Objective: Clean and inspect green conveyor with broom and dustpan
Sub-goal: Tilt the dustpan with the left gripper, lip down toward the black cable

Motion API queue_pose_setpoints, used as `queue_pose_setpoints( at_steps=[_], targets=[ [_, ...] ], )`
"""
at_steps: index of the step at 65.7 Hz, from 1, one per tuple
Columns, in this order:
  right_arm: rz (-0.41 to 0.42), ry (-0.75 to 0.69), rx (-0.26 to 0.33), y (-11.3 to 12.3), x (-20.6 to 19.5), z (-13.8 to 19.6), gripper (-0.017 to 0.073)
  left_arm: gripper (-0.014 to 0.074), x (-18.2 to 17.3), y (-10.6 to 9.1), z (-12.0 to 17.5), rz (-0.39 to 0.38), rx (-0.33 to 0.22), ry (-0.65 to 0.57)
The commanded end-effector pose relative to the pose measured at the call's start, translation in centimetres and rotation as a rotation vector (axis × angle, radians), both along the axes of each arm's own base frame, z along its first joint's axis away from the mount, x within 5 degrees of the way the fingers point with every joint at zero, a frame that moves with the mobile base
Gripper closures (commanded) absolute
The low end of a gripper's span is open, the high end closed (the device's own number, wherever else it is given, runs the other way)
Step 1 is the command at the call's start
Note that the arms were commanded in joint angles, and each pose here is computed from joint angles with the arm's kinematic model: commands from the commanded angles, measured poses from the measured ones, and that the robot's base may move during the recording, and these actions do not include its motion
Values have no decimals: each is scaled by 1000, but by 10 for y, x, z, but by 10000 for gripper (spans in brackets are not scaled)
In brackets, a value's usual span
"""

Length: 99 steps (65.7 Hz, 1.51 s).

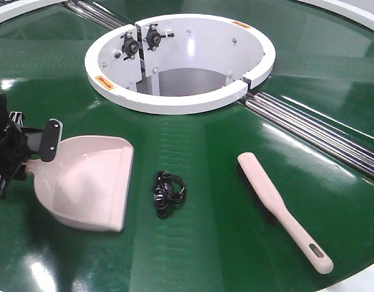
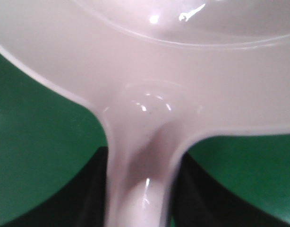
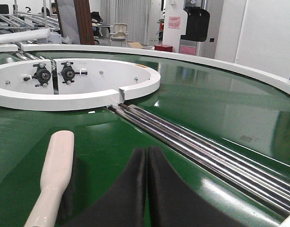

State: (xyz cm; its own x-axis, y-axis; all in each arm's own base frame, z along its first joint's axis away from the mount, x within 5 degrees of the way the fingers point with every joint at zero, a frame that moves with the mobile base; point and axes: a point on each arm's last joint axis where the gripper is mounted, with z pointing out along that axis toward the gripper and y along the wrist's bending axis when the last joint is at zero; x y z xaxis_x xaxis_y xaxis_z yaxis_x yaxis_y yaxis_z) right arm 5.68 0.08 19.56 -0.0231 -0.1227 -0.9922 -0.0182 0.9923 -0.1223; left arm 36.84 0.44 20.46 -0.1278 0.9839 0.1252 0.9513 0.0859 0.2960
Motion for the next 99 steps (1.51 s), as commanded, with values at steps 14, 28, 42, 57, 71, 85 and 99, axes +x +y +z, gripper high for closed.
queue_pose_setpoints(
  at_steps=[14,28,42,57,71,85,99],
  targets=[
    [-2,-84,-3,0,-1,4,569,601,-2,1,34,0,-3,-119],
    [-2,-84,-3,0,-1,4,569,601,-6,2,44,-11,22,-139],
    [-2,-84,-3,0,-1,4,569,601,-11,-13,44,-48,36,-90],
    [-2,-84,-3,0,-1,4,569,601,-14,-29,42,-90,41,-54],
    [-2,-84,-3,0,-1,4,569,601,-15,-35,41,-102,40,-44],
    [-2,-84,-3,0,-1,4,569,601,-15,-37,40,-107,36,-42],
    [-2,-84,-3,0,-1,4,569,601,-15,-37,40,-106,34,-41]
  ],
)
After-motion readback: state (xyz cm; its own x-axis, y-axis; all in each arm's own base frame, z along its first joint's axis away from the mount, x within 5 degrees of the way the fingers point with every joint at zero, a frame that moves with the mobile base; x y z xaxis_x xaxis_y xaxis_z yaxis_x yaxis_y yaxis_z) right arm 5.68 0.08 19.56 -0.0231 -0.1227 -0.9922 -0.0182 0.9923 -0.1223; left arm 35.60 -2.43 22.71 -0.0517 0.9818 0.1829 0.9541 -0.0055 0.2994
